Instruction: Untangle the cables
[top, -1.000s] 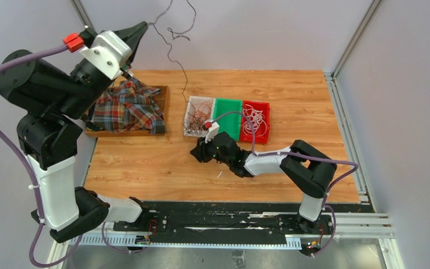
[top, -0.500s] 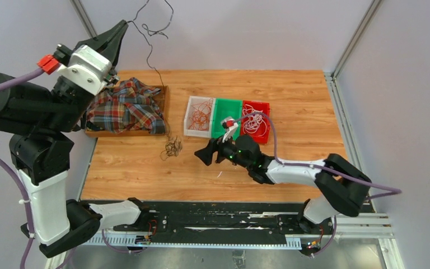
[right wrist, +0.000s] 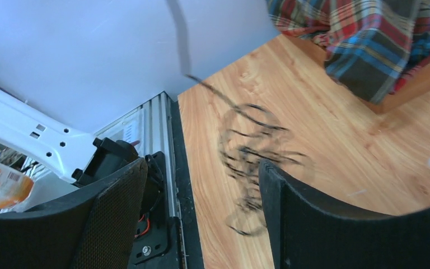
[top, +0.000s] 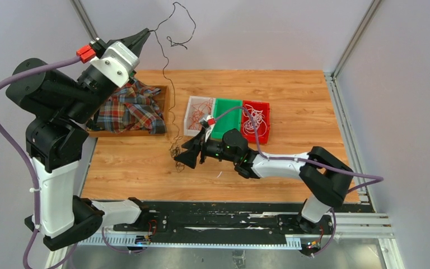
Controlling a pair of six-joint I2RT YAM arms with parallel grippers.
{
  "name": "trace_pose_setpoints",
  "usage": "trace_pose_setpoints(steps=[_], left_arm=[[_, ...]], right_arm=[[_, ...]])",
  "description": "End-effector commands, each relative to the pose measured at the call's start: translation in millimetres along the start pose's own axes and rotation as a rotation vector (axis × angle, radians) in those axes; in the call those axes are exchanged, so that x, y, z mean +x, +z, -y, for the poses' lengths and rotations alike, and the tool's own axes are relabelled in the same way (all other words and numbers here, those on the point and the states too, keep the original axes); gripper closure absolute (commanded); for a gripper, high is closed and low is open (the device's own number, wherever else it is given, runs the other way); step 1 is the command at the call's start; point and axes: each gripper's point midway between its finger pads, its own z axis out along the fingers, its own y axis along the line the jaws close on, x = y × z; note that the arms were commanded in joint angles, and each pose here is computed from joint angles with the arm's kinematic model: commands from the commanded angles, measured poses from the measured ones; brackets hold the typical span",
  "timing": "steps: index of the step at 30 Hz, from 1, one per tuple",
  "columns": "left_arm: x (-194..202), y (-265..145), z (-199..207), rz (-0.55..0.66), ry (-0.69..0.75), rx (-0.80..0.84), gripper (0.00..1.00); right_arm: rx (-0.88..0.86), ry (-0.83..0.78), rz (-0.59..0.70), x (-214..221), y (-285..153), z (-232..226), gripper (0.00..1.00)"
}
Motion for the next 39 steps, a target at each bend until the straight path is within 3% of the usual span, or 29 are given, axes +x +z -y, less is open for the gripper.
trace_pose_setpoints(steps=[1, 4, 7, 9, 12, 17, 23, 28, 39], left_arm=[[-18, -9, -3, 0.055, -0.019, 0.005, 1.00], [-21, -10, -3, 0.064, -0.030, 0.008, 1.00], [-20, -10, -2, 0.060, -0.031, 0.011, 1.00], [-20, -11, -2, 0.059, -0.036, 0.012, 1.00], [-21, -11, 0, 0.066, -0.040, 0.021, 1.00], [-18, -10, 5, 0.060, -0.038, 0.043, 1.00], [-18, -8, 7, 0.063, -0.035, 0.052, 1.00], [-18, -6, 7, 0.066, -0.035, 0.056, 1.00], [-27, -5, 3, 0.092, -0.024, 0.053, 1.00]], right_arm=[[-0.104, -0.042, 0.039, -18, 21, -18, 0.29], [-0.021, -0.033, 0.025, -16, 28, 8, 0.40], [0.035, -0.008, 0.009, -11, 28, 26, 0.62], [0.077, -0.001, -0.003, -5, 25, 37, 0.68], [0.137, -0.009, -0.007, 3, 19, 51, 0.64], [0.243, -0.042, 0.034, -3, 7, 68, 0.40], [0.043, -0.122, 0.116, -27, 14, 29, 0.22], [-0.040, -0.135, 0.101, -30, 19, 14, 0.21], [-0.134, -0.041, 0.082, -29, 36, -1, 0.39]])
